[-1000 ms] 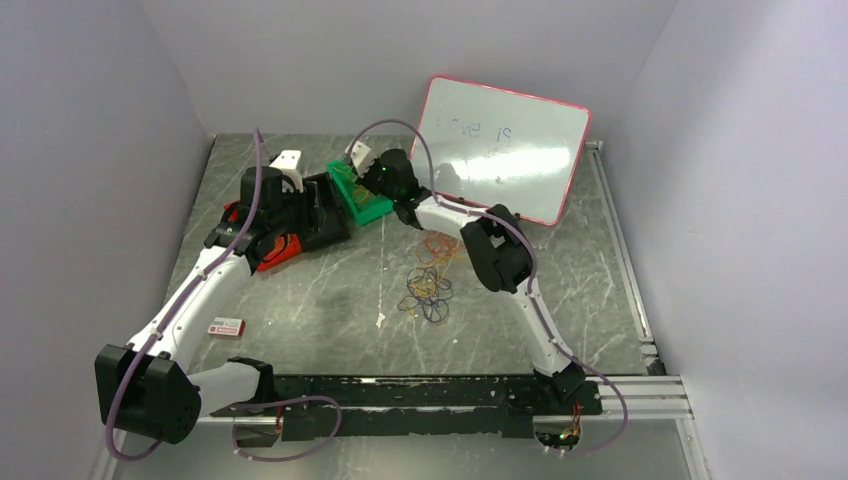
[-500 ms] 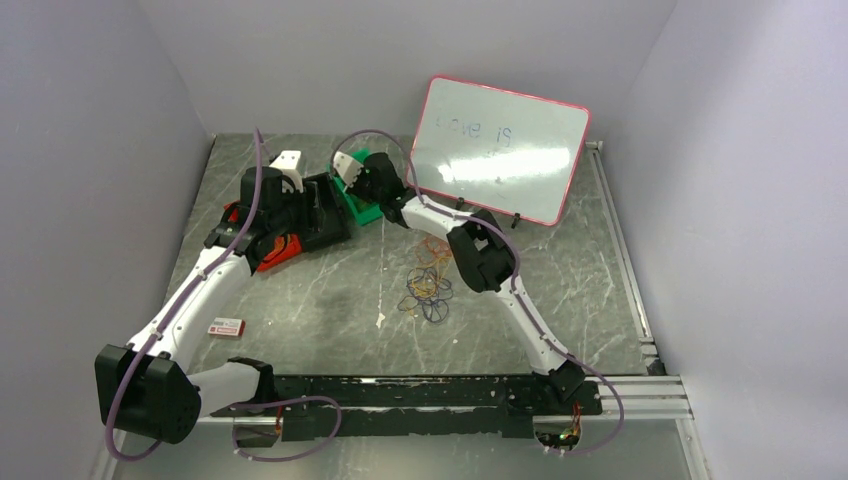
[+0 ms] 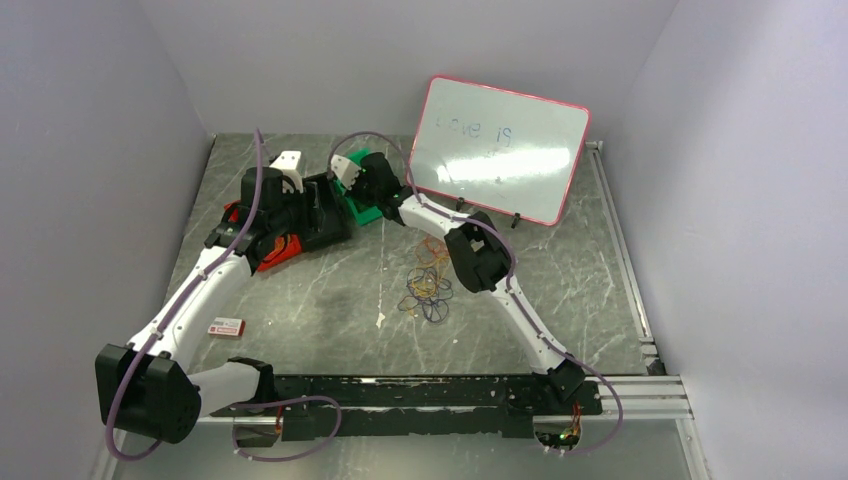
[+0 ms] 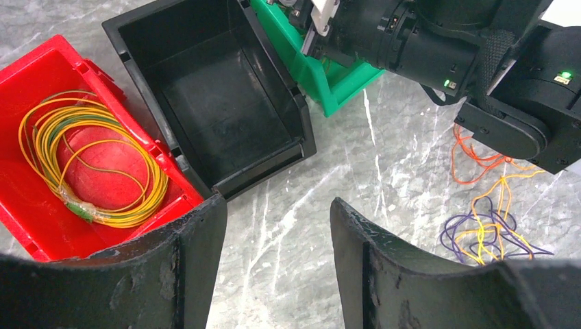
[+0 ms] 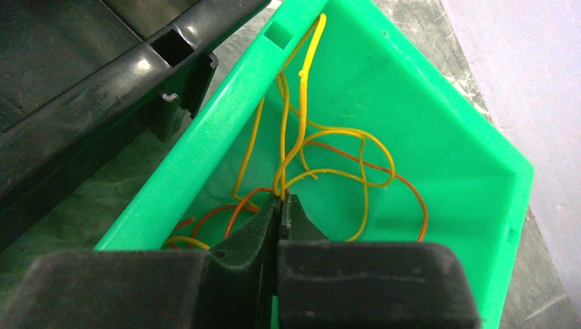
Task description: Untangle the cables
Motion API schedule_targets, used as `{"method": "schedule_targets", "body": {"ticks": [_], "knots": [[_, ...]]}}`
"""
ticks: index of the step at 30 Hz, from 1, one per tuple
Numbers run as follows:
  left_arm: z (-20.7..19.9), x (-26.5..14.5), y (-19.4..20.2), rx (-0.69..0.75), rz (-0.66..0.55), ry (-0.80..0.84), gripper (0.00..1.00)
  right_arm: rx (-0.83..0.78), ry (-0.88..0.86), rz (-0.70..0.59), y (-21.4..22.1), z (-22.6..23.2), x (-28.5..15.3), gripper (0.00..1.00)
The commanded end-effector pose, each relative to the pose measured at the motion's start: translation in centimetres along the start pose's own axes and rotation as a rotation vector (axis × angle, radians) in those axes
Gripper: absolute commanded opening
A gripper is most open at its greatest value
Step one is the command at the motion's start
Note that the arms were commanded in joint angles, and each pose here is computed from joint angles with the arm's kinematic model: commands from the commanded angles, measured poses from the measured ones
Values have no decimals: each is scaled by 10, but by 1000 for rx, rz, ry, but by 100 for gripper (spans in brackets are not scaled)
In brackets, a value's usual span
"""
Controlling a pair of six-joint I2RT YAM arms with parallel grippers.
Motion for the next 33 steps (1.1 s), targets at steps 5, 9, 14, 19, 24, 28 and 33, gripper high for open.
{"method": "schedule_targets", "body": {"ticks": [5, 9, 14, 19, 24, 28, 33], "knots": [[5, 2, 2, 9, 7, -20, 62, 40, -8, 35, 8, 1, -8, 0], [4, 1, 2, 6, 8, -19, 62, 42, 45, -3, -6, -14, -15, 9], [4, 0, 0, 6, 3, -20, 62, 44, 84, -35, -17, -27, -20, 17], [4, 1, 2, 6, 9, -19, 62, 31, 118, -60, -27, -38, -28, 21], [3, 1, 0, 5, 6, -15, 62, 26, 139, -85, -37, -48, -38, 26], [2, 2, -1, 2, 6, -11, 62, 26, 131, -92, -40, -50, -42, 30], [2, 1, -2, 3, 6, -11, 62, 32, 124, -91, -37, -48, -46, 37]]}}
Point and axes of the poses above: each gripper's point midway between its finger pads, its own x axis out along the fingers, its own z axis along the line the jaws close on, y = z × x, the point moved 6 cm from there along -x, back along the fingers, and after that the axes turned 8 degrees about -x, right-handed, at the moved point
